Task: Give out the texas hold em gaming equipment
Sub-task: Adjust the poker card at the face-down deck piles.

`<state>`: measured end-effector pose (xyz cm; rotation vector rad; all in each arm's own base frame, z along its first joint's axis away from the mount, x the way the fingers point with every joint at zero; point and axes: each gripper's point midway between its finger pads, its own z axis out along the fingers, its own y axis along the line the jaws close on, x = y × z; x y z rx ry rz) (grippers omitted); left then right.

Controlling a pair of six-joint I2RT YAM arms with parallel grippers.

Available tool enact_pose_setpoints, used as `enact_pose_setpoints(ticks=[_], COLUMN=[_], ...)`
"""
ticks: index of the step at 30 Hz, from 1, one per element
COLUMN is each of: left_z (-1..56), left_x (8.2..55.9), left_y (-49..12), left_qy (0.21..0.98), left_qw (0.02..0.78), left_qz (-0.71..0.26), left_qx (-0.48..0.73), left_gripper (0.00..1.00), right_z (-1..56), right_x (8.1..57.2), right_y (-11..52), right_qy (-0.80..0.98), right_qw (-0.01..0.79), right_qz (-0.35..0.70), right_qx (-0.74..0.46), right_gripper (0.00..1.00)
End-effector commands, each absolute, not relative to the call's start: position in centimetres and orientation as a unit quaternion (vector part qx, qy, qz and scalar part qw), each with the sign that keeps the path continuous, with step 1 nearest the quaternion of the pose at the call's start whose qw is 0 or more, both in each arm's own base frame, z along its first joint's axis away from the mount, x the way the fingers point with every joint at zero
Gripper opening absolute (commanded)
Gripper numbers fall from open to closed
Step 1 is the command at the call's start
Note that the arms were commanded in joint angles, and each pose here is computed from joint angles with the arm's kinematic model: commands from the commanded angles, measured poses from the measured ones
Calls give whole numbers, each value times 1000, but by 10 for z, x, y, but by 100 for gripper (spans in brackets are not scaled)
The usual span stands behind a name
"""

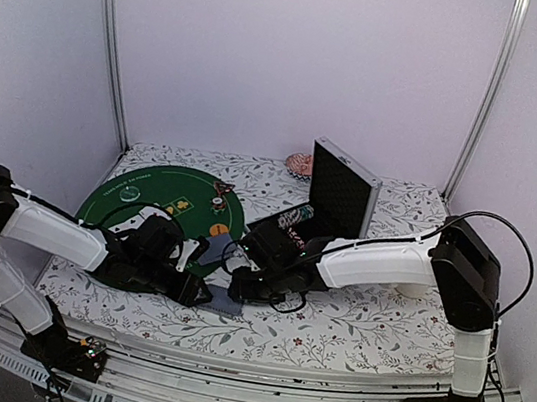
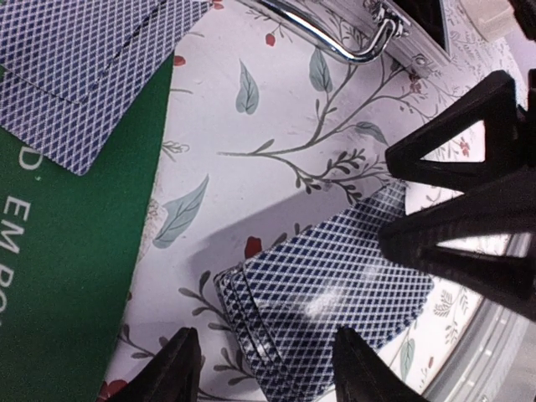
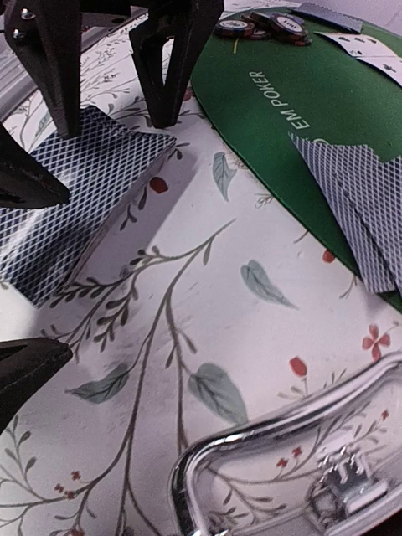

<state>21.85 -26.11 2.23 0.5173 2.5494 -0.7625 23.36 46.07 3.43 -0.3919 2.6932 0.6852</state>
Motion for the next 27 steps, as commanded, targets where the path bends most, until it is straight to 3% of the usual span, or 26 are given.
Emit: enact_pose_setpoints(ticks=[1,6,15,27], left_z=[13,12,11,11], left_x=[207,204,205,203], left_y=[-260,-260,-261,-261], left_qy=[924,923,923,923], left_qw=[191,185,185,180], left_qz=[-269,-273,-274,-275], left_qx=[195,196,198,200], left_gripper=[56,56,57,61], right_z=[9,5,-2,21], right_x=[229,229,225,226], right_y=[457,458,409,401], right_qy=[957,959,967,965], right_qw=[166,174,183,201], right_qz=[174,138,29,34], right_qx=[-159,-175,-173,-166], right_gripper=[58,65,67,67])
